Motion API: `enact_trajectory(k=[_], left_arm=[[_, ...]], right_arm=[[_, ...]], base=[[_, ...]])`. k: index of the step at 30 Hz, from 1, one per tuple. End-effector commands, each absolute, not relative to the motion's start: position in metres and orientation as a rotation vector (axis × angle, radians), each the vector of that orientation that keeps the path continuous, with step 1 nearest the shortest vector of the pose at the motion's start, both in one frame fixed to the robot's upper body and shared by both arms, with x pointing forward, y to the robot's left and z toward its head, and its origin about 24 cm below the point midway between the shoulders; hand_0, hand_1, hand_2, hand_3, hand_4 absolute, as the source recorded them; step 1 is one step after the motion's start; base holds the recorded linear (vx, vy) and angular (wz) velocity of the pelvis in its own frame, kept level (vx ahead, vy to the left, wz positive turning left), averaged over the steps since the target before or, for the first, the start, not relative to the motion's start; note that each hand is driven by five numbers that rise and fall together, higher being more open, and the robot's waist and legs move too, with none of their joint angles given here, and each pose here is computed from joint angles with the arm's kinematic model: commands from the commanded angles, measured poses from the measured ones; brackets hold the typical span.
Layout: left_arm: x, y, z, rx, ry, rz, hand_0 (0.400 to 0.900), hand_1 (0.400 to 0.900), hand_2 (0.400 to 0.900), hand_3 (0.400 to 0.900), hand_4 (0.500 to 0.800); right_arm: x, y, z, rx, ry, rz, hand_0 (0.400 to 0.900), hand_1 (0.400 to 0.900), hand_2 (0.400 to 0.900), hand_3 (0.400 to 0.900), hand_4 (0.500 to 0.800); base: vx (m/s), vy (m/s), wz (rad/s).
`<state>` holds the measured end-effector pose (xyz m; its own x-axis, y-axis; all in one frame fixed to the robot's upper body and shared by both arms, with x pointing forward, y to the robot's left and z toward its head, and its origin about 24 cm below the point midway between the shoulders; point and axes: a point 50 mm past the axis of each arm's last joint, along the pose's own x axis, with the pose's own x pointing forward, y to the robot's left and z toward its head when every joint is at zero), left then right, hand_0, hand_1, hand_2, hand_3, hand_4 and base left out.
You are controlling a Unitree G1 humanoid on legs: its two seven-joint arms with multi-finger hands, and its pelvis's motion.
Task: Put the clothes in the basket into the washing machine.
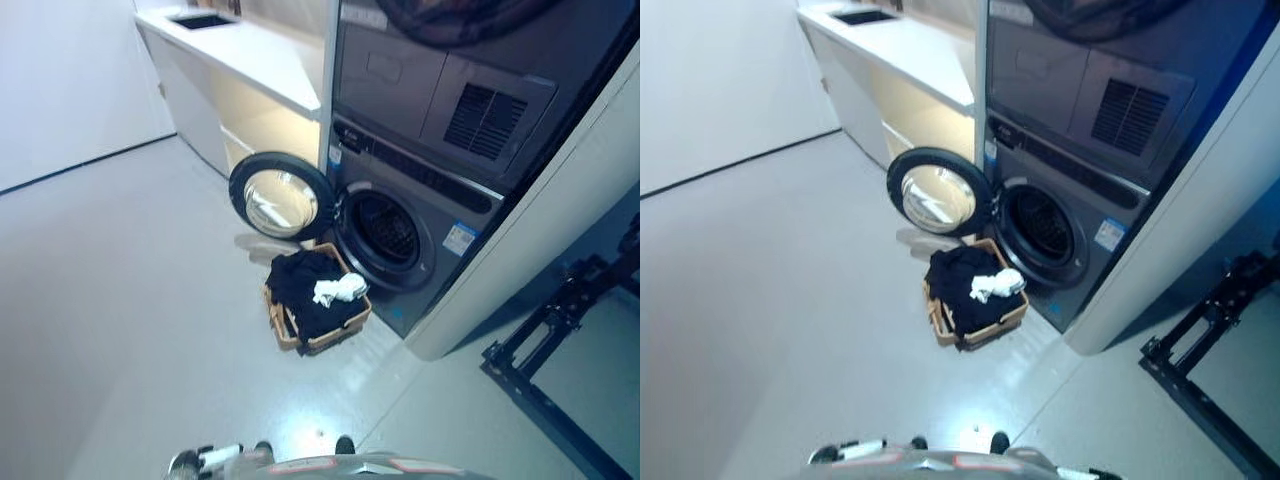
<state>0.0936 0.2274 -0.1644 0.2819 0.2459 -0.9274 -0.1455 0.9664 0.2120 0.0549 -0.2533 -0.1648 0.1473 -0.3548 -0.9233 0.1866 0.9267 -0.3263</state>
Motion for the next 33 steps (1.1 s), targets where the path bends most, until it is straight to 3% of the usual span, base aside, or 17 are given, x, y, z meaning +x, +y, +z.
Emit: enact_trajectory(k=[1, 12, 23, 33], left_arm=[[0.099, 0.223, -0.164, 0.051, 1.219, 0.305, 0.900, 0.900, 0.900, 0.900, 0.800], [0.052, 0.233, -0.170, 0.044, 1.342, 0.395, 0.900, 0.900, 0.900, 0.900, 0.800], [0.085, 0.257, -0.158, 0.117, 1.253, 0.376, 0.900, 0.900, 0.900, 0.900, 0.800], [0.096, 0.259, -0.156, 0.146, 1.225, 0.369, 0.900, 0.900, 0.900, 0.900, 0.800]], right_arm=[[0.088, -0.282, -0.149, -0.184, 1.231, -0.489, 0.900, 0.900, 0.900, 0.900, 0.800], [0.083, -0.274, -0.153, -0.194, 1.239, -0.452, 0.900, 0.900, 0.900, 0.900, 0.800], [0.115, -0.263, -0.148, -0.111, 1.114, -0.437, 0.900, 0.900, 0.900, 0.900, 0.800], [0.126, -0.258, -0.143, -0.063, 1.021, -0.435, 0.900, 0.900, 0.900, 0.900, 0.800]], base=[[0.181, 0.024, -0.10], [0.488, 0.166, -0.21], [0.436, 0.310, -0.05], [0.339, -0.047, 0.17]])
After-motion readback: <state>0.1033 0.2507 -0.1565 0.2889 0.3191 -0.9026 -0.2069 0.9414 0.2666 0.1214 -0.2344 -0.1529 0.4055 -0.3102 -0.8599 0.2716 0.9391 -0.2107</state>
